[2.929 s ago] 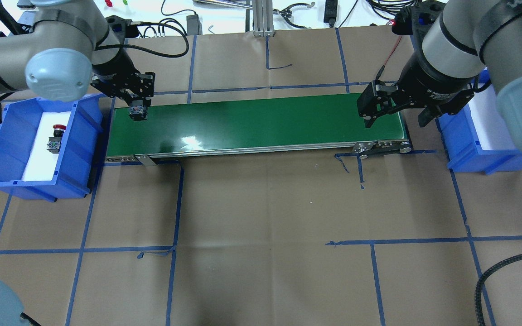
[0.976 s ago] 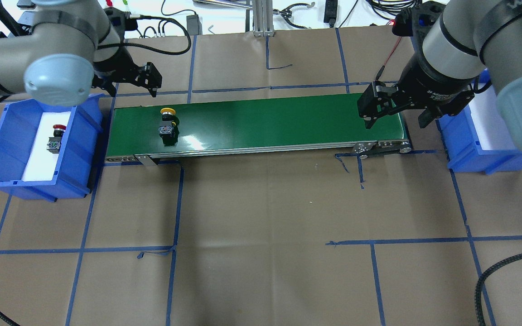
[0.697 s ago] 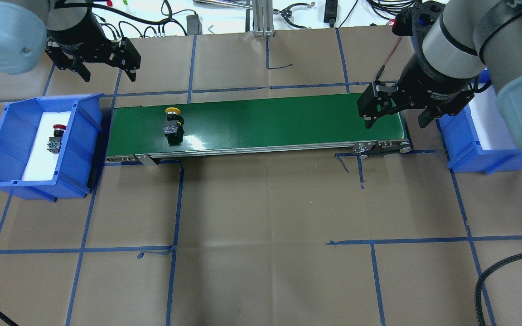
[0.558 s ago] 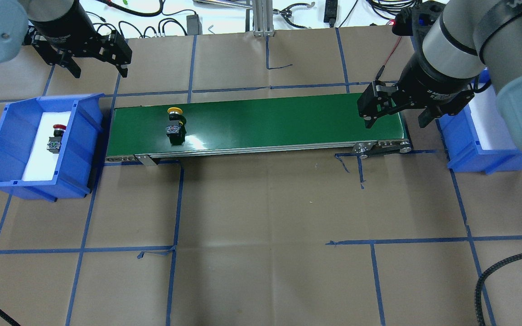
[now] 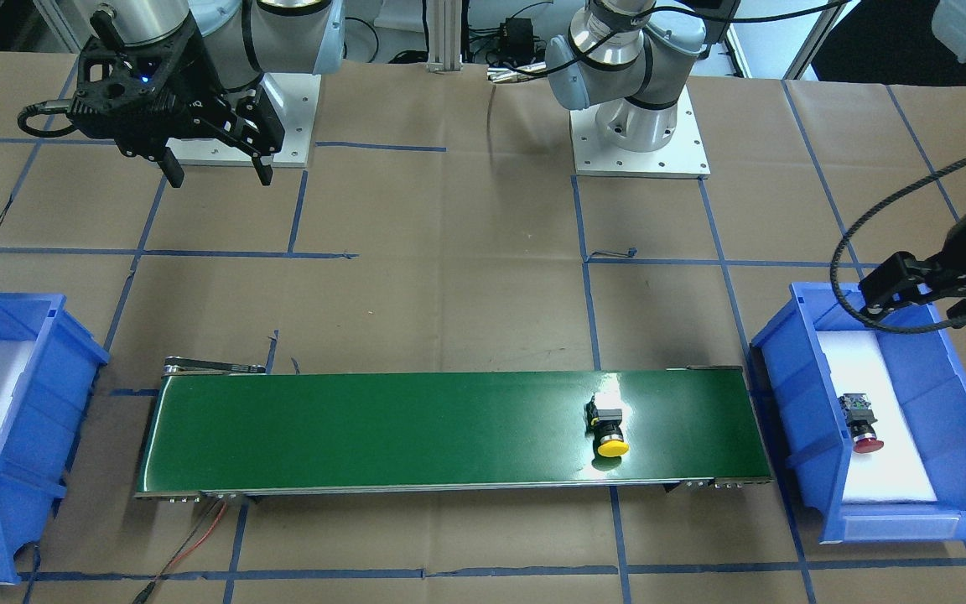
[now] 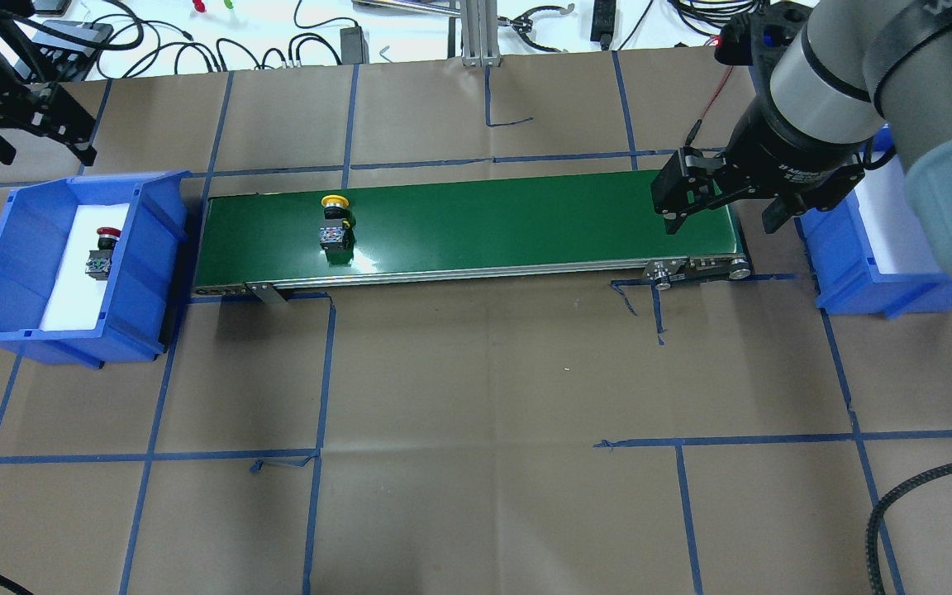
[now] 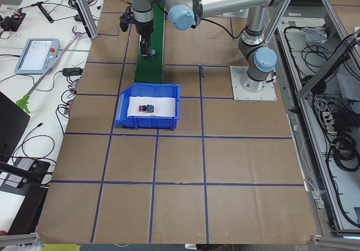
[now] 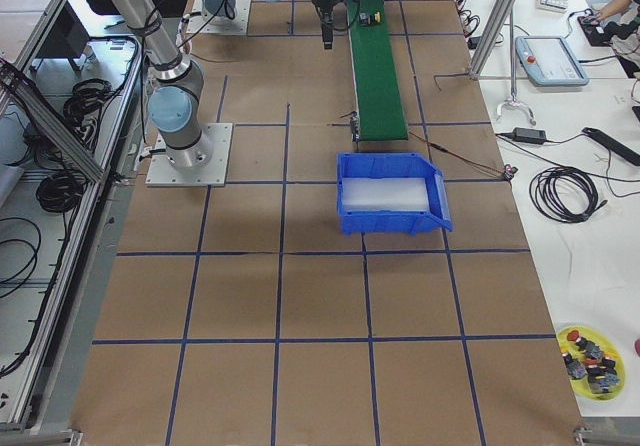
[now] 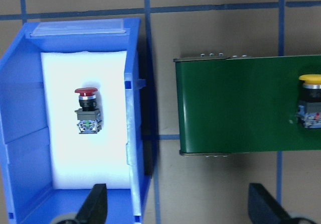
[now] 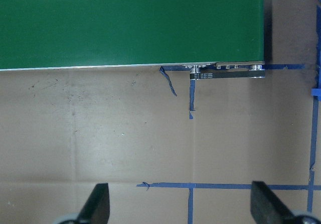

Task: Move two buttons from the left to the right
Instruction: 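Move the left gripper back over the red button in the bin, then lower the left gripper and grasp the red push-button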

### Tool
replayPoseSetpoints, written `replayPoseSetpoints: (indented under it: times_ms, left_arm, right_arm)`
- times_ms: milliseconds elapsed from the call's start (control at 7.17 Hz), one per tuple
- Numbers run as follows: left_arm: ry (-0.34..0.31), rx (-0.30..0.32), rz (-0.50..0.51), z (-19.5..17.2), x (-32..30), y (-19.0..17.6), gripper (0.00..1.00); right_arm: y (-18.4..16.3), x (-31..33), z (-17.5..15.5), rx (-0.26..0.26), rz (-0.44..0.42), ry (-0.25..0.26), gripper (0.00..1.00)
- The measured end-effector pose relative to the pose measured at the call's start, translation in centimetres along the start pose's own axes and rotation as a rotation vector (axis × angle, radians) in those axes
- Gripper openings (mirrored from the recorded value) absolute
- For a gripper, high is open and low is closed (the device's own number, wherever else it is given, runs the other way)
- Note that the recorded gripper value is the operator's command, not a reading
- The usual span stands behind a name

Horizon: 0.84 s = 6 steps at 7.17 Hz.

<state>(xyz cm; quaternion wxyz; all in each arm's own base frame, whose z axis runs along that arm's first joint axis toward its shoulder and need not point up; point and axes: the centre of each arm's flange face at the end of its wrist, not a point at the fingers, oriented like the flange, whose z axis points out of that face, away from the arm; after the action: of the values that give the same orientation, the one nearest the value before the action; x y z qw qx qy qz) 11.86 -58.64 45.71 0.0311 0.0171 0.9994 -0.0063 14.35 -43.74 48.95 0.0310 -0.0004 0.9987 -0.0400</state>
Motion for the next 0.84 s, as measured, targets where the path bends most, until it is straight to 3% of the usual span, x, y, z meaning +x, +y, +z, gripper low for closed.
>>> replayPoseSetpoints:
  times_ms: [418,837]
  left_arm:
    - [0.005,-0.003,-0.012,2.0,-7.2,0.5,1.00]
    - [0.032,0.011,-0.019,6.8,-8.9,-1.1,1.00]
  right_arm:
    - [0.0,0.0,0.0,-0.001,0.001,0.000,1.00]
    - [0.0,0.0,0.1,-0.002,0.000,-0.002,1.00]
